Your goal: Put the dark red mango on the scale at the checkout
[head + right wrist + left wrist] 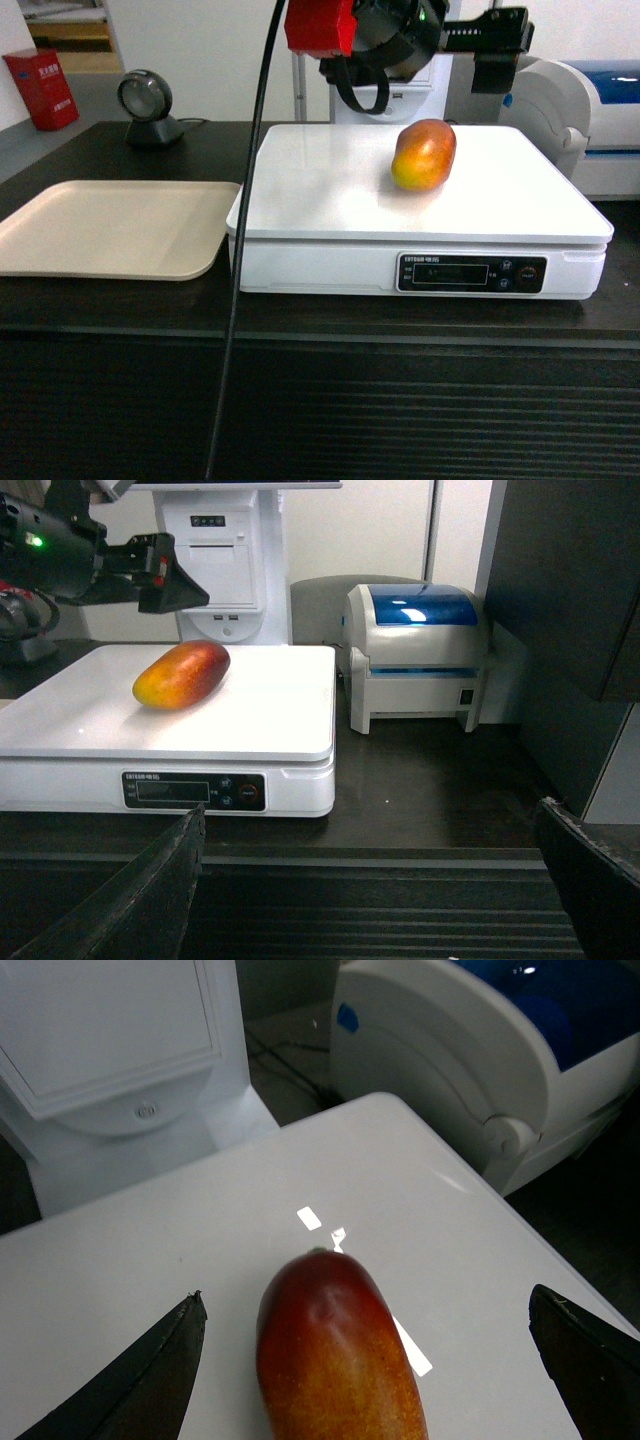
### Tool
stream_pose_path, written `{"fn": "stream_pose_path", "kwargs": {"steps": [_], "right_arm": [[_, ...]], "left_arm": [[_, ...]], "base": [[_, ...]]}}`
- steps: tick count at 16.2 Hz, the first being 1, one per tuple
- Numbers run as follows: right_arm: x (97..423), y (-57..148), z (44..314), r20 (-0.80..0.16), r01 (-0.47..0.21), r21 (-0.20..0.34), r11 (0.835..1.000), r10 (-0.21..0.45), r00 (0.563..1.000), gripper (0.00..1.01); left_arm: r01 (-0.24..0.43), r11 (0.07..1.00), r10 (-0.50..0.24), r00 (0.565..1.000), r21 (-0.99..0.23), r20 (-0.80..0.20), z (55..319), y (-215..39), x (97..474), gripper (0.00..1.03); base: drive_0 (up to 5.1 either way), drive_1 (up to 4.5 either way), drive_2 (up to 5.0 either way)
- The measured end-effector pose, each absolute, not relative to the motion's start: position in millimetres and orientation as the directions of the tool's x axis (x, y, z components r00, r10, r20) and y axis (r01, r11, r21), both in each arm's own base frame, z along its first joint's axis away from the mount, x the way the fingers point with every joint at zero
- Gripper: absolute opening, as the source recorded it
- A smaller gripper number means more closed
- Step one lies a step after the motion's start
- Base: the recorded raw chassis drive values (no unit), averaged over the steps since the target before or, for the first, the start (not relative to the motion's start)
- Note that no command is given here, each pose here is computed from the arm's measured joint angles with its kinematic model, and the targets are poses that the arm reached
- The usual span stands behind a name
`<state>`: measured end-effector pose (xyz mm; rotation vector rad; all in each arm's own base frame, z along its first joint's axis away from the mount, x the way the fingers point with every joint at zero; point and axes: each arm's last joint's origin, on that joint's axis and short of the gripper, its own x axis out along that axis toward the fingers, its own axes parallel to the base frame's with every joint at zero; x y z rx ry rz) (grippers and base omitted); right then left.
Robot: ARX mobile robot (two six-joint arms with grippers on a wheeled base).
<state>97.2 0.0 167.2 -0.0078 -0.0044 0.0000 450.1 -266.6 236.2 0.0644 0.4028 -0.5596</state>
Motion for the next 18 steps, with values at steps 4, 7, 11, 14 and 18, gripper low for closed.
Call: {"fn": "stream_pose_path", "kwargs": {"steps": [4,7,11,14,18], "right_arm": [[97,0,167,0.004,0.0,-0.007,1.0,0.0,1.0,0.98],[97,0,167,0.004,0.0,-0.007,1.0,0.0,1.0,0.98],[97,0,167,0.005,0.0,-0.008,1.0,0.0,1.0,0.98],[97,0,167,0.005,0.0,-0.007,1.0,0.0,1.0,0.98],[97,0,167,0.005,0.0,-0.008,1.0,0.0,1.0,0.98]], "left_arm": [[0.573,0.819,-0.537,0.779,0.02,-0.325,251,-261,432,0.98],[0.56,0.828,-0.521,0.786,0.025,-0.333,252,-246,432,0.98],[0.393,0.92,-0.373,0.871,-0.002,-0.322,259,-170,431,0.98],[0.232,0.973,-0.226,0.947,0.003,-0.231,274,-88,399,0.98],[0.08,0.996,-0.077,0.991,0.026,-0.107,292,-17,312,0.98]], "base": [[0.0,0.0,0.0],[0.0,0.0,0.0],[0.0,0.0,0.0],[0.0,0.0,0.0],[0.0,0.0,0.0]]}}
